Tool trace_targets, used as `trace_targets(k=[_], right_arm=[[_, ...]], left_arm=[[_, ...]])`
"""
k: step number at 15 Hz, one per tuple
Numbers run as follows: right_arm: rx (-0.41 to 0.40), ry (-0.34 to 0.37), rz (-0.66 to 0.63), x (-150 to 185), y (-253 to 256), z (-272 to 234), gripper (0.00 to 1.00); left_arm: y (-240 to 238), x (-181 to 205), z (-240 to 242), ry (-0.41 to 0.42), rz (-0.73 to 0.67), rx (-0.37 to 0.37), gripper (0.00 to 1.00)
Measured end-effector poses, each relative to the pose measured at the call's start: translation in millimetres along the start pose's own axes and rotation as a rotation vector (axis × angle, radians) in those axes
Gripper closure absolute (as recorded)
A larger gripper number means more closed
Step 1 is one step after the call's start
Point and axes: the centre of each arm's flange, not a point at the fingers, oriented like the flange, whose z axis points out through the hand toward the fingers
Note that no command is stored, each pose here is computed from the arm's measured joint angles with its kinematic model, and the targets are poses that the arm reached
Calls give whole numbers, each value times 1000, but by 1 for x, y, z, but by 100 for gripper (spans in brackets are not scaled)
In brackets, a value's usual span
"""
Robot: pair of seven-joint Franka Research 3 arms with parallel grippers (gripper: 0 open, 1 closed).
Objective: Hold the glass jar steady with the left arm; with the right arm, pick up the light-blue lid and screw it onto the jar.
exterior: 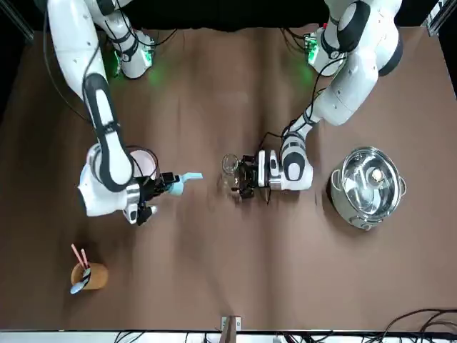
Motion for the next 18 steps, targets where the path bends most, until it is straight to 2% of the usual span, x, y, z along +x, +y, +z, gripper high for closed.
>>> trace_targets(k=[3, 8, 14, 16, 17, 18], right_arm=[[-31, -11, 78, -7, -36, -43, 29], [-117, 21, 246, -16, -83, -87, 29], [-254, 74, 479, -10, -149, -94, 29], [-285, 95, 537, -8, -164, -93, 29], [-307, 113, 605, -7, -177, -90, 29], [-307, 113, 605, -7, -177, -90, 29]], left_arm=[[2, -3, 10, 7, -5, -1, 0], [-1, -9, 16, 14, 10, 3, 0], [-9, -16, 25, 29, 21, 13, 1], [-9, -16, 25, 29, 22, 13, 3], [-9, -16, 25, 30, 22, 13, 3], [-9, -16, 25, 30, 22, 13, 3]])
